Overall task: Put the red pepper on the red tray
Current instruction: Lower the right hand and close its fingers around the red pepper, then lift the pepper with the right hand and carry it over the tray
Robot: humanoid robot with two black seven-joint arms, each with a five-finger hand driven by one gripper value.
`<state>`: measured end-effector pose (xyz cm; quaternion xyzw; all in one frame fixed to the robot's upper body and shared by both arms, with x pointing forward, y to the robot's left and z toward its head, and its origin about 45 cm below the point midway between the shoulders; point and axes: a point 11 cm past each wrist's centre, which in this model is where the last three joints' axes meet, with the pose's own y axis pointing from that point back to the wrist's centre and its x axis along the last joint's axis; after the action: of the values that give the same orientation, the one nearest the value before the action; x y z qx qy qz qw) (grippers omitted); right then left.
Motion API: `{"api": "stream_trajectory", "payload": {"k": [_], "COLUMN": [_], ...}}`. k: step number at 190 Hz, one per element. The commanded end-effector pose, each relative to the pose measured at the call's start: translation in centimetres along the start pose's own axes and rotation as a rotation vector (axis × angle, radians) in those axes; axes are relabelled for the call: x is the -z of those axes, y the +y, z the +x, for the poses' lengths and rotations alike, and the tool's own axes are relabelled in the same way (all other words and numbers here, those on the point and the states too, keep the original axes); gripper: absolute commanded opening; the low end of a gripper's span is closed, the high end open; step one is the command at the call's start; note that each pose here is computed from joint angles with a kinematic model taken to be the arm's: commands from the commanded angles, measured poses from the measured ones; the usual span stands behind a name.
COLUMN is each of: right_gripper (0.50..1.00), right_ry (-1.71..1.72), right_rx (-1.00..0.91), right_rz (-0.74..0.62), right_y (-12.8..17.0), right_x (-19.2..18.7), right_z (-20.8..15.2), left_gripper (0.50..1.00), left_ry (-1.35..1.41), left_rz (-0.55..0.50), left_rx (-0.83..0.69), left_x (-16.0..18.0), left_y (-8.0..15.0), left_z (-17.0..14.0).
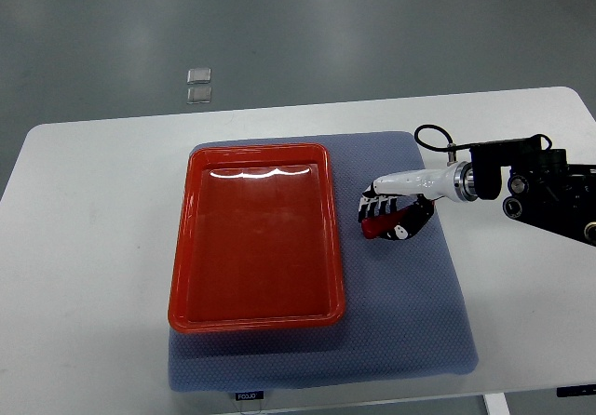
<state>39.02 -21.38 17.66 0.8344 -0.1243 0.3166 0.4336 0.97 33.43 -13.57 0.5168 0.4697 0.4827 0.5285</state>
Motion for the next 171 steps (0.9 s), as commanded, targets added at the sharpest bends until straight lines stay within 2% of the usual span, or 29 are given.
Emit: {"api": "stream_trajectory", "payload": {"k": [1, 57, 102, 127, 171], "right_gripper": [0.5, 0.5, 0.5, 0.5, 0.504], "right_ry": [0.002, 0.035, 0.093, 0.126, 0.146], "right_rx": [-0.002, -0.049, -0.139, -0.15, -0.143], "right_rz": [0.001, 0.001, 0.036, 0.101, 0.262], "right_y": [0.0, 0.9, 1.4, -0.2, -3.5], "right_x": [0.1, 0.5, 3.0, 6.1, 11.6], "right_z": [0.2, 2.9, 7.4, 8.3, 7.1], "left_gripper": [1.0, 1.0, 1.0, 1.0, 1.0], "left_ry": [0.0, 0.0, 0.0, 0.001, -0.001], "left_rz": [0.0, 0.0, 0.0, 0.001, 0.002], "left_rx": [0.0, 0.0, 0.0, -0.001, 0.0], "left_x": [0.0, 0.0, 0.0, 0.1, 0.1], "left_y": [0.0, 0.0, 0.0, 0.0, 0.0], "left_z": [0.0, 0.0, 0.0, 0.0, 0.0]}}
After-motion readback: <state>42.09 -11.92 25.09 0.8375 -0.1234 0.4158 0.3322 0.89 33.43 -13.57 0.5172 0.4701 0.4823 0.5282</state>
